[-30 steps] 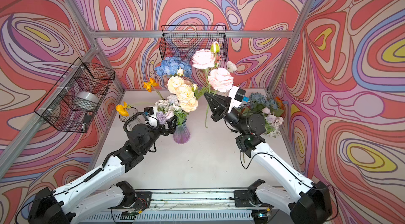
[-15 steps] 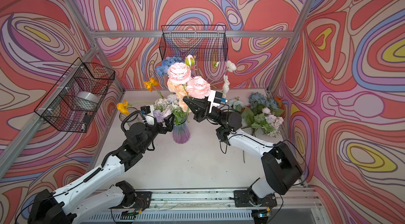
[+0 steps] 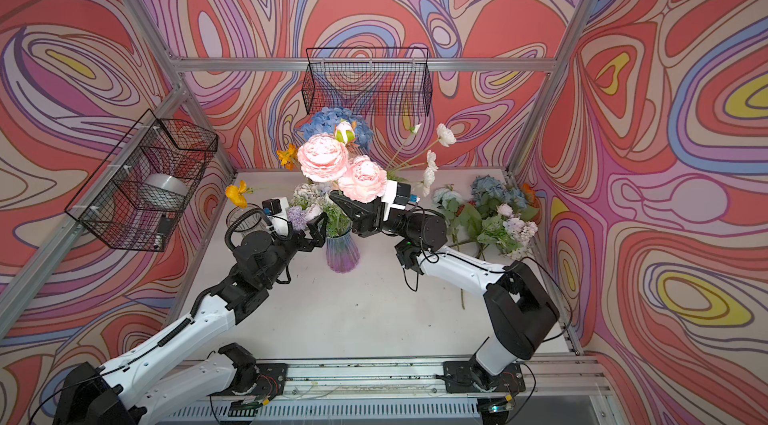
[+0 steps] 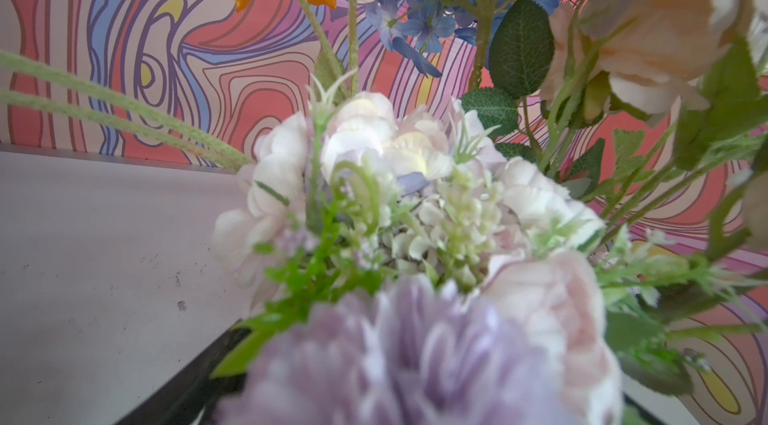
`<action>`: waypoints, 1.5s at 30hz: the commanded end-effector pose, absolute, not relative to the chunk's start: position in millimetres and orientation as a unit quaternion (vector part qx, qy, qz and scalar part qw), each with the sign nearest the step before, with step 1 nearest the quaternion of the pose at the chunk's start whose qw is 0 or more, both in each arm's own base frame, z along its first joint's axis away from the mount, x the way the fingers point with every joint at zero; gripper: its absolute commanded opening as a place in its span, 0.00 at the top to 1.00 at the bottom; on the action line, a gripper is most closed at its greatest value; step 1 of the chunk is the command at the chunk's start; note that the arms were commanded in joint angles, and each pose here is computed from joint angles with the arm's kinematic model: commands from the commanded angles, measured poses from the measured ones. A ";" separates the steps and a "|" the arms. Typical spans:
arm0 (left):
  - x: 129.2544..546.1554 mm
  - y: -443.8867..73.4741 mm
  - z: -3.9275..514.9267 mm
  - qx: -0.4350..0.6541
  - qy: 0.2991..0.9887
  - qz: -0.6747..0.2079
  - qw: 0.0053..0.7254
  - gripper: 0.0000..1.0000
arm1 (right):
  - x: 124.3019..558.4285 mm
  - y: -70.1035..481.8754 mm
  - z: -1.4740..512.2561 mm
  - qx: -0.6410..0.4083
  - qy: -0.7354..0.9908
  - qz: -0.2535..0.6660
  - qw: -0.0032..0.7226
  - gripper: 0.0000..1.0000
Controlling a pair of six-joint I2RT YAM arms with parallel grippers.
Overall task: Arrange the flowers into the vase
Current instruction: 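Swing the pink flowers over the gradient vase and lower the stems in, then open the right gripper to leave the pink flowers in the vase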
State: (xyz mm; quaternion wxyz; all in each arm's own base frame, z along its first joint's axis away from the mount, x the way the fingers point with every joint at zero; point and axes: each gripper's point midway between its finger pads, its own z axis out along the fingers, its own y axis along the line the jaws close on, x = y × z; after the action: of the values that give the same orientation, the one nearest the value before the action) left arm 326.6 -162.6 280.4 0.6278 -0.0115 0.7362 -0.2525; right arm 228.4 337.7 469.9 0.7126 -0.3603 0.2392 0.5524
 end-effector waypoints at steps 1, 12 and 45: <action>327.0 -159.7 287.2 -0.020 0.725 -0.261 0.637 0.00 | 229.5 344.7 467.3 -0.369 0.226 0.540 0.722 1.00; 329.2 -155.3 285.8 -0.026 0.727 -0.255 0.638 0.00 | 266.2 361.1 394.9 -0.359 0.308 0.501 0.725 1.00; 296.4 -150.4 272.0 -0.016 0.738 -0.287 0.610 0.00 | 303.3 379.2 249.9 -0.345 0.493 0.489 0.631 0.83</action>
State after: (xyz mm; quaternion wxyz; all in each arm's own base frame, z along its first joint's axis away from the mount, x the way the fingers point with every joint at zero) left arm 304.6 -152.4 277.4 0.6226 -0.0139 0.7318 -0.2770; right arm 299.5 373.3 286.6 0.6778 -0.3398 0.4303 0.4898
